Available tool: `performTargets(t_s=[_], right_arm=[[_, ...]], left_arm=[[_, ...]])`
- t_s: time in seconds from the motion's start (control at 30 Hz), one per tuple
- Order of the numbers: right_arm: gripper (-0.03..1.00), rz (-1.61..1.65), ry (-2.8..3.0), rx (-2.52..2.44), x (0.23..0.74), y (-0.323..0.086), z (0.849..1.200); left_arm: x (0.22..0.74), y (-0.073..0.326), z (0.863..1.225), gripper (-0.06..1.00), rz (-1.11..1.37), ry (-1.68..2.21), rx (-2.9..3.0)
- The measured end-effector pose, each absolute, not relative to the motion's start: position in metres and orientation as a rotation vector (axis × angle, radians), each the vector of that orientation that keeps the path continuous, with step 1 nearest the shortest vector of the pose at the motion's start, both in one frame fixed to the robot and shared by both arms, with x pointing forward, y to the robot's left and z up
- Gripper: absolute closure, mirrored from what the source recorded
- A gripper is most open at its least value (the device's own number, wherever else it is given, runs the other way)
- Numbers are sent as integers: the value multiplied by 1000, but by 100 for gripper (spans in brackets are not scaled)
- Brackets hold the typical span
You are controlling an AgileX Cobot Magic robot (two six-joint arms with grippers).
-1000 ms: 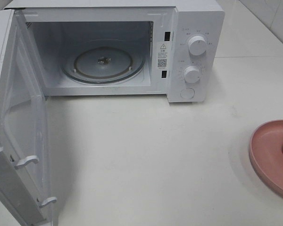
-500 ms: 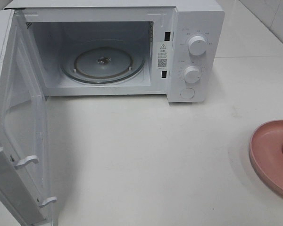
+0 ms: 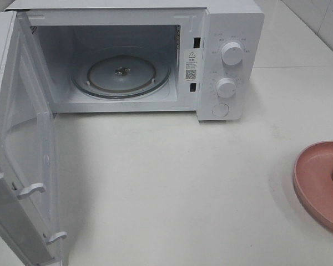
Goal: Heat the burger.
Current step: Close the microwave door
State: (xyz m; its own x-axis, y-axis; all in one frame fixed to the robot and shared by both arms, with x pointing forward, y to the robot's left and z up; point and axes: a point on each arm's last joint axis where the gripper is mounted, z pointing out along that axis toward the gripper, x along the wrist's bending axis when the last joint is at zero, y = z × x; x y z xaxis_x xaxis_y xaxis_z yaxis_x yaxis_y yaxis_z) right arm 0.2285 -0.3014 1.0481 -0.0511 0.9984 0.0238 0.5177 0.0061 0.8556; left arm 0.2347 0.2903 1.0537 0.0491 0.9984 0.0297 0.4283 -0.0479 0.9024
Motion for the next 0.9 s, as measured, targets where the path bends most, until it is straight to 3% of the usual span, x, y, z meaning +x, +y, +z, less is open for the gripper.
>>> performTargets(t_s=[0.9], right_arm=[[21,950,1639,1579,229,-301,1048]], left_arm=[[235,290,1054,-5,964,1475,1579]])
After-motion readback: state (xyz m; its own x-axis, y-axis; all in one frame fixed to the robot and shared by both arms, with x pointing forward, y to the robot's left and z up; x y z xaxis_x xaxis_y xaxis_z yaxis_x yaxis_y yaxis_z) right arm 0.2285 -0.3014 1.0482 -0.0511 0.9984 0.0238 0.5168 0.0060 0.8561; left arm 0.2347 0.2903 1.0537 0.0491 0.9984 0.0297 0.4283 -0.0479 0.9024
